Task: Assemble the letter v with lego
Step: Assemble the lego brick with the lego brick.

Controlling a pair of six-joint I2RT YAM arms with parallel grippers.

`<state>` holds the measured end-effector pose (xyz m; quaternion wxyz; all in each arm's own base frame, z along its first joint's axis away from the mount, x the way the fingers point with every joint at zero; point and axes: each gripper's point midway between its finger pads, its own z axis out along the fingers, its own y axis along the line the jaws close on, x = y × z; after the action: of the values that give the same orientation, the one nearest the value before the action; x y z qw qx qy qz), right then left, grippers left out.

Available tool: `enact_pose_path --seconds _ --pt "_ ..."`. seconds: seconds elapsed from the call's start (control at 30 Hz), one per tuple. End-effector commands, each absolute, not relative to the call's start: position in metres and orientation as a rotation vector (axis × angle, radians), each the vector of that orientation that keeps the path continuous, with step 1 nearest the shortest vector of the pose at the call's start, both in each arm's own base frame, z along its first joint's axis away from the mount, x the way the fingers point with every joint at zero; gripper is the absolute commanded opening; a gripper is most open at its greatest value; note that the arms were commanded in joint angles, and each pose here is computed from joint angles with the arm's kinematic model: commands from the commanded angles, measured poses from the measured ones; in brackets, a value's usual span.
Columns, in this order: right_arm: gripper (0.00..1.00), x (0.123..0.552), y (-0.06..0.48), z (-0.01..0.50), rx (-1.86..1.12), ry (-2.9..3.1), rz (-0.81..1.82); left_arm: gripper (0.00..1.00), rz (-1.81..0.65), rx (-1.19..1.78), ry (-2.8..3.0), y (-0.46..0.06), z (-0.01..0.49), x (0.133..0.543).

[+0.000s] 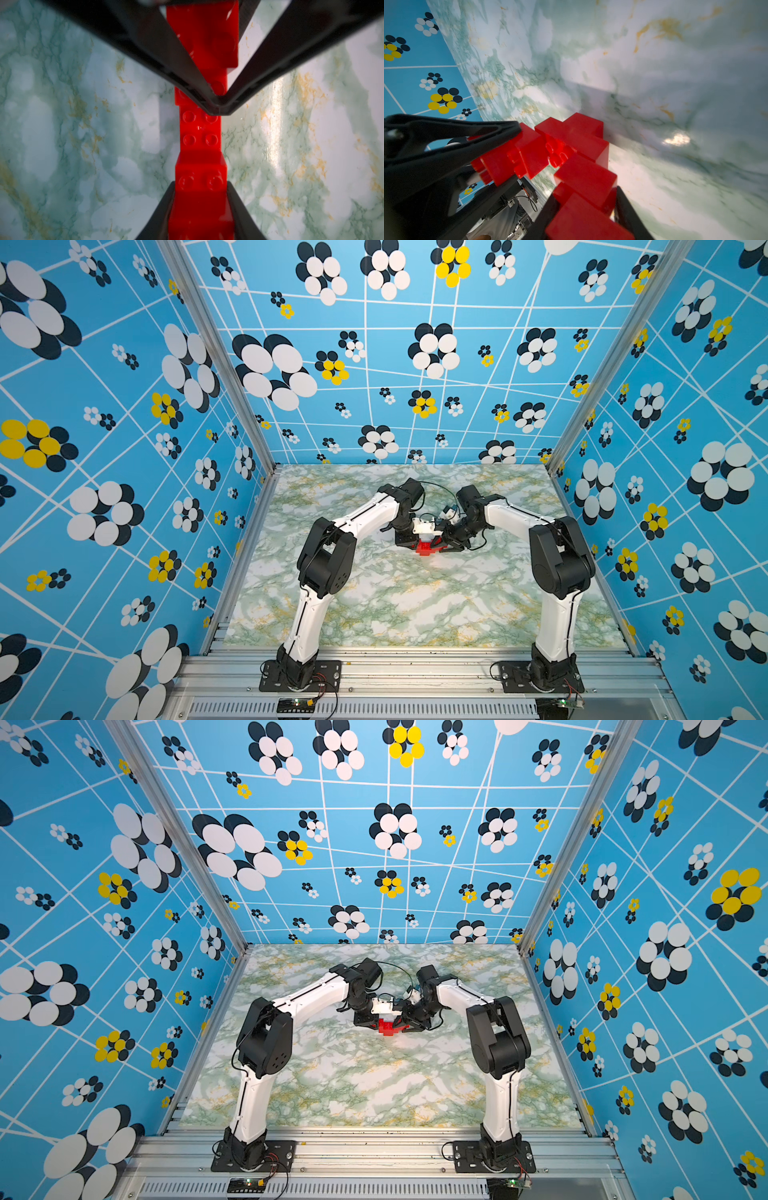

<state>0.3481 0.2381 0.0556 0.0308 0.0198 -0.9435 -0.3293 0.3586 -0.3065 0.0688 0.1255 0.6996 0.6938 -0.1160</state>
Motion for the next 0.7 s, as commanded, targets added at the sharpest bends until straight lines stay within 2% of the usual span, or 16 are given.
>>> enact_pose_path --seconds 0.0,0.67 --pt "0.4 0.34 0.231 0.039 0.054 -2.902 -0.902 0.09 -0.333 2.112 2.05 -0.302 0.053 0.351" --pt "0.4 0.341 0.231 0.038 0.053 -2.903 -0.898 0.07 -0.331 2.148 2.067 -0.298 0.038 0.346"
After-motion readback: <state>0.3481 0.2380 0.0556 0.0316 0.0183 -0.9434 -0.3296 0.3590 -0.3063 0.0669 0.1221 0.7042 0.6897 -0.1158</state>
